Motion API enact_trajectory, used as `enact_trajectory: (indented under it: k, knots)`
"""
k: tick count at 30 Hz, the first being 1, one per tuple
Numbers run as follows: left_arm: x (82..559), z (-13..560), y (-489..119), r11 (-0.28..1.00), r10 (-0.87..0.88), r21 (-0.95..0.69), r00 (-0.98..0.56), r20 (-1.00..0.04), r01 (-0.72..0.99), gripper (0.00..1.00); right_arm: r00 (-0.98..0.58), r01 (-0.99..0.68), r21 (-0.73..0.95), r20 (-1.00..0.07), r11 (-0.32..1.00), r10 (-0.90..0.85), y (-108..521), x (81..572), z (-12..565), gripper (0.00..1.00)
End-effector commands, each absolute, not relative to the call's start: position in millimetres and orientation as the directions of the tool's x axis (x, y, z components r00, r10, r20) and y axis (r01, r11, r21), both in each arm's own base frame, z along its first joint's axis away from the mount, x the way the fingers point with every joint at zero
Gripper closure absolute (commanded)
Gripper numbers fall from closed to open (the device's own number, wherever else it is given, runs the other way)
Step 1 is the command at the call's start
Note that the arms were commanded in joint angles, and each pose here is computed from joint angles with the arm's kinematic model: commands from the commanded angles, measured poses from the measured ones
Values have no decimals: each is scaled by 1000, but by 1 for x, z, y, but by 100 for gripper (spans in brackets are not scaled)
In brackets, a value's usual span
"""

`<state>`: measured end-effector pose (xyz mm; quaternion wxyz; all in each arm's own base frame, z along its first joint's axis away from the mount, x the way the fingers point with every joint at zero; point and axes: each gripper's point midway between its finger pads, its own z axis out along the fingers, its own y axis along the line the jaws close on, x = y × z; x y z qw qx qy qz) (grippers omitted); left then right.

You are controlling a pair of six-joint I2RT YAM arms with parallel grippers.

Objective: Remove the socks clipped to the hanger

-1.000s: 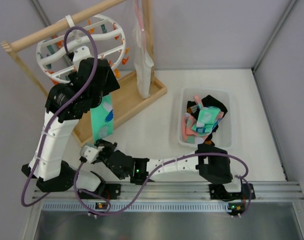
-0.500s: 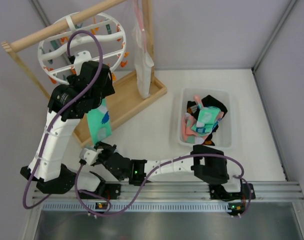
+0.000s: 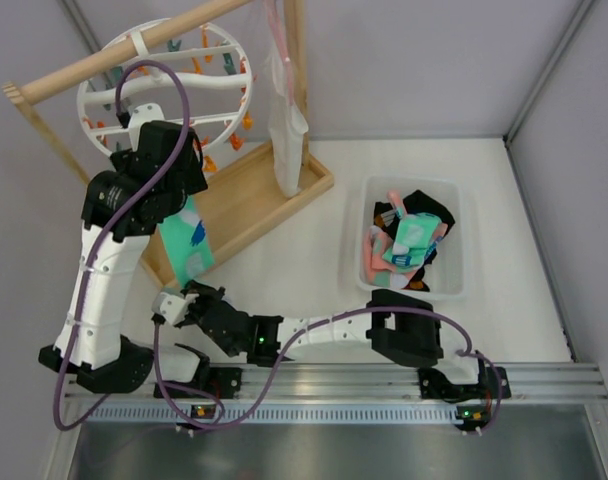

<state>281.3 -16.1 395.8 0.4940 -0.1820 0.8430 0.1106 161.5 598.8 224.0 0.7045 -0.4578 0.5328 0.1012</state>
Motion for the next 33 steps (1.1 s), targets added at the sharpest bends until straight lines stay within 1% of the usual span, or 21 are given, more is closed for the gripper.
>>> enact_trajectory:
  k: [1, 2, 3, 5, 6, 9, 14, 17, 20, 22, 23, 24, 25, 26, 27, 29, 30, 31, 32, 33]
  knots:
    - [244, 382, 15, 889, -123, 160, -560, -819, -430, 21, 408, -639, -538, -843, 549, -352, 610, 163, 222, 100]
    - [244, 382, 15, 888, -127, 157, -558, -820, -433, 22, 405, -638, -537, -844, 551, -352, 611, 164, 223, 100]
    - [244, 382, 17, 885, -128, 159, -557, -821, -437, 27, 402, -640, -537, -844, 549, -356, 611, 165, 221, 100]
    - [243, 380, 19, 881, -129, 165, -562, -817, -443, 31, 398, -644, -531, -847, 550, -353, 611, 166, 220, 100]
    - [243, 379, 18, 882, -130, 164, -563, -816, -441, 36, 397, -647, -532, -847, 547, -353, 612, 166, 218, 100]
    - [243, 379, 19, 880, -131, 165, -562, -816, -445, 46, 395, -647, -527, -850, 550, -349, 612, 167, 220, 100]
    - [245, 378, 20, 874, -128, 175, -562, -817, -454, 69, 394, -646, -521, -853, 558, -342, 610, 168, 225, 100]
    - [246, 378, 21, 868, -127, 182, -562, -817, -461, 84, 391, -644, -513, -859, 568, -332, 604, 168, 226, 100]
    - [246, 379, 22, 866, -129, 180, -557, -820, -466, 98, 392, -644, -488, -872, 589, -294, 595, 167, 241, 100]
    - [247, 380, 21, 867, -131, 176, -554, -822, -466, 98, 389, -649, -475, -879, 595, -277, 581, 165, 246, 100]
    - [246, 381, 21, 869, -136, 166, -549, -824, -466, 96, 386, -651, -481, -876, 587, -289, 572, 164, 233, 100]
    - [247, 381, 19, 873, -143, 155, -548, -824, -462, 93, 384, -653, -450, -890, 609, -246, 559, 161, 255, 100]
    - [246, 383, 19, 874, -148, 146, -541, -828, -463, 92, 370, -663, -423, -902, 617, -221, 549, 160, 258, 100]
    - [246, 384, 19, 873, -156, 138, -535, -830, -468, 92, 355, -671, -432, -900, 602, -251, 532, 158, 239, 100]
    - [245, 386, 18, 875, -159, 129, -528, -834, -467, 91, 347, -672, -379, -920, 636, -181, 513, 157, 271, 100]
    - [246, 388, 15, 880, -179, 99, -518, -837, -464, 90, 312, -662, -338, -936, 669, -164, 486, 158, 278, 100]
    - [245, 390, 13, 884, -191, 79, -509, -839, -462, 87, 297, -654, -324, -941, 683, -162, 463, 159, 287, 100]
    - [245, 390, 9, 893, -204, 54, -509, -836, -446, 76, 270, -639, -302, -949, 708, -161, 448, 161, 290, 100]
    - [245, 390, 6, 896, -215, 38, -508, -834, -442, 70, 255, -634, -300, -951, 713, -174, 434, 162, 286, 100]
    - [243, 390, 5, 900, -222, 24, -507, -832, -435, 62, 240, -630, -258, -962, 733, -131, 416, 163, 308, 100]
